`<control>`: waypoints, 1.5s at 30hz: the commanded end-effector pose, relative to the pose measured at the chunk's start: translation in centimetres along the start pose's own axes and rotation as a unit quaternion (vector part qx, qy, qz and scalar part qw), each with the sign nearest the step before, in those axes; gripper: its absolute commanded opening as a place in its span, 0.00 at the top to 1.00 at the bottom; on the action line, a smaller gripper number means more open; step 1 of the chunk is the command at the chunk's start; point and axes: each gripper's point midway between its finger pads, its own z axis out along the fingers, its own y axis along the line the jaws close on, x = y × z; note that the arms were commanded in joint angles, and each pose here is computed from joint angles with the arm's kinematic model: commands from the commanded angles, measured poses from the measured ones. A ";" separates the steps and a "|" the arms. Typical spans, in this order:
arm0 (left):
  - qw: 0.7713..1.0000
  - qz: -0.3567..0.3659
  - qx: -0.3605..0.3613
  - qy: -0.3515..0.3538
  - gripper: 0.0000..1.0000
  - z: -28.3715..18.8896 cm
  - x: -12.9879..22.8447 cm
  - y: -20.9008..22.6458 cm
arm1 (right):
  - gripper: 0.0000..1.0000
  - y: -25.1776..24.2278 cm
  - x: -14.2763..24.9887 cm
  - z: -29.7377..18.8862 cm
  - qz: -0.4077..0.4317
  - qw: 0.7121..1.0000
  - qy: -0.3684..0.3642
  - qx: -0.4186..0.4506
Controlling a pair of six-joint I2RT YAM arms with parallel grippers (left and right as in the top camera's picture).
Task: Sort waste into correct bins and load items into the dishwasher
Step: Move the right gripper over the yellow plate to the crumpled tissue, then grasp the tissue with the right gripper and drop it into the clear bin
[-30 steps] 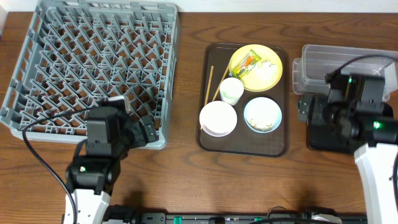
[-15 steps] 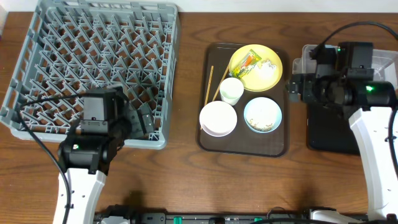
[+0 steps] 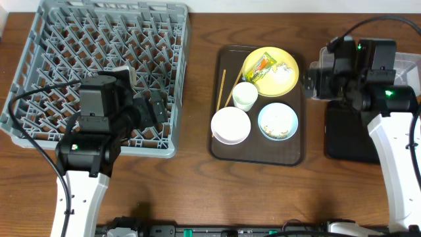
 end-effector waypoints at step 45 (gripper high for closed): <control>0.993 -0.013 -0.098 0.066 0.01 -1.0 3.4 3.6 | 0.32 0.6 4.9 21.1 0.059 0.989 0.048 0.129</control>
